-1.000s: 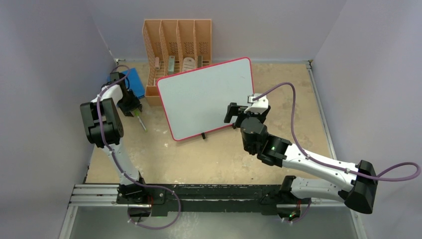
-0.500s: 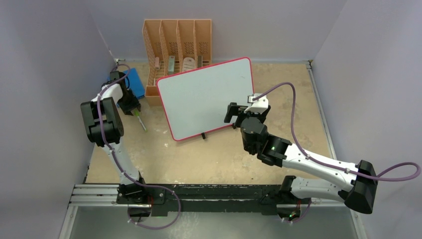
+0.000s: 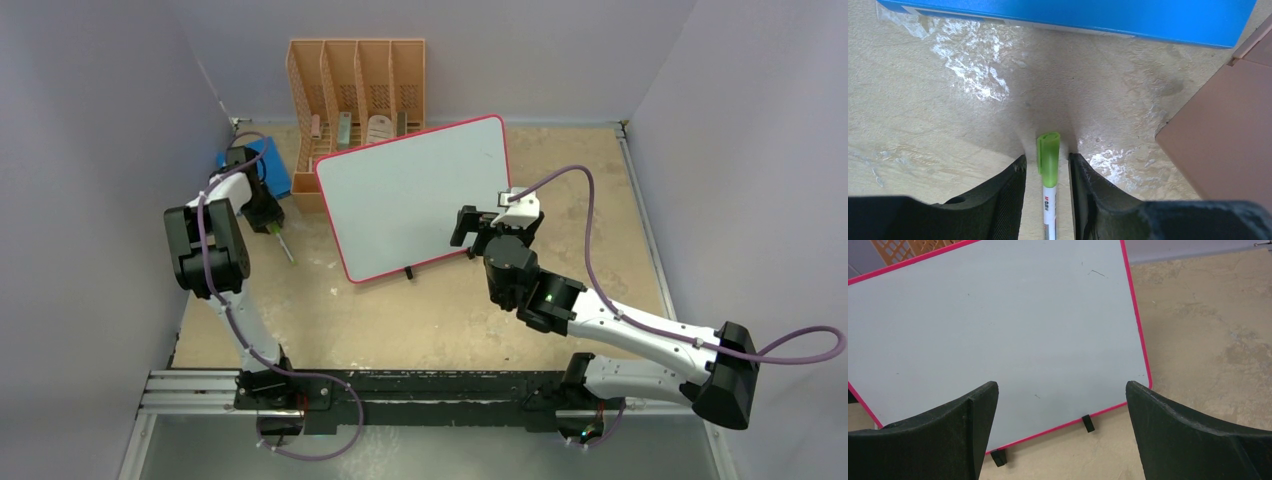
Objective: Write a sentence on the whiteboard
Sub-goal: Pick up the whiteboard marker from the center of the board.
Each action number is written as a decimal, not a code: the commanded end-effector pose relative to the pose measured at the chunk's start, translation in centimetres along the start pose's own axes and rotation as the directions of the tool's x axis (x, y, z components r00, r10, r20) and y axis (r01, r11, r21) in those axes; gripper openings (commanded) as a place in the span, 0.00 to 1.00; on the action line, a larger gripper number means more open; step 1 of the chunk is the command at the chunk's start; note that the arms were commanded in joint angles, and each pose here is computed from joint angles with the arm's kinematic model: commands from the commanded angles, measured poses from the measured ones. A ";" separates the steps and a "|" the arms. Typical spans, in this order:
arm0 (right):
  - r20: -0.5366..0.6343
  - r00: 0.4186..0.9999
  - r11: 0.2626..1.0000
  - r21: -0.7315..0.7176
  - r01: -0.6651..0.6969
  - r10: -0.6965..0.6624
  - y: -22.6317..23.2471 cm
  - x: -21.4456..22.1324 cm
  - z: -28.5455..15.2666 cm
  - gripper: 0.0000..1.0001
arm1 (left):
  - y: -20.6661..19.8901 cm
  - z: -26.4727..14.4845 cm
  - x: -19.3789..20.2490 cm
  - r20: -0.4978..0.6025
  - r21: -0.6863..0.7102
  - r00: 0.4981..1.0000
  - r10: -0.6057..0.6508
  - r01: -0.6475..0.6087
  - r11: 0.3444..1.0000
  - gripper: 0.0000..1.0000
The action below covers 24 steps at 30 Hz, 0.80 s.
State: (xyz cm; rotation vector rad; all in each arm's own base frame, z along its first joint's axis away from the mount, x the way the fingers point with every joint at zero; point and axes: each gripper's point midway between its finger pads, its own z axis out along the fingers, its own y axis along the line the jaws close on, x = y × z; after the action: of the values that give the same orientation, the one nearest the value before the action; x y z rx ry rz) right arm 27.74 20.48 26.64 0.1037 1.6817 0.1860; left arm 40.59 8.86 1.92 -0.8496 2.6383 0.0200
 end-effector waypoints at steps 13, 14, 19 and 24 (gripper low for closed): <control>0.040 0.997 0.997 -0.032 -0.065 0.066 0.4 -2.0 -0.3 0.98 | -0.2 -0.8 4.2 -0.110 0.026 0.994 -0.009 0.012 1.000 0.12; 0.040 0.997 0.997 -0.036 -0.066 0.067 0.5 -2.1 -0.4 0.98 | -0.2 -1.2 4.1 -0.103 0.037 0.995 -0.015 0.019 0.999 0.11; 0.027 0.996 0.993 -0.086 -0.077 0.080 1.2 -2.5 -0.7 0.99 | -1.0 -3.6 3.5 -0.066 0.111 0.997 -0.048 0.055 0.992 0.04; 0.007 0.994 0.980 -0.170 -0.103 0.106 2.4 -2.8 -1.4 0.99 | -2.2 -7.2 3.2 -0.036 0.223 0.996 -0.084 0.090 0.971 0.00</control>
State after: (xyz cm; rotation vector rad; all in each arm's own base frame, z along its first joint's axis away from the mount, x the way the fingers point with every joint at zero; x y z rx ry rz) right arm 27.13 21.45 27.62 0.0640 1.6770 0.2866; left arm 36.71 5.52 3.18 -0.8864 2.6777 -0.1603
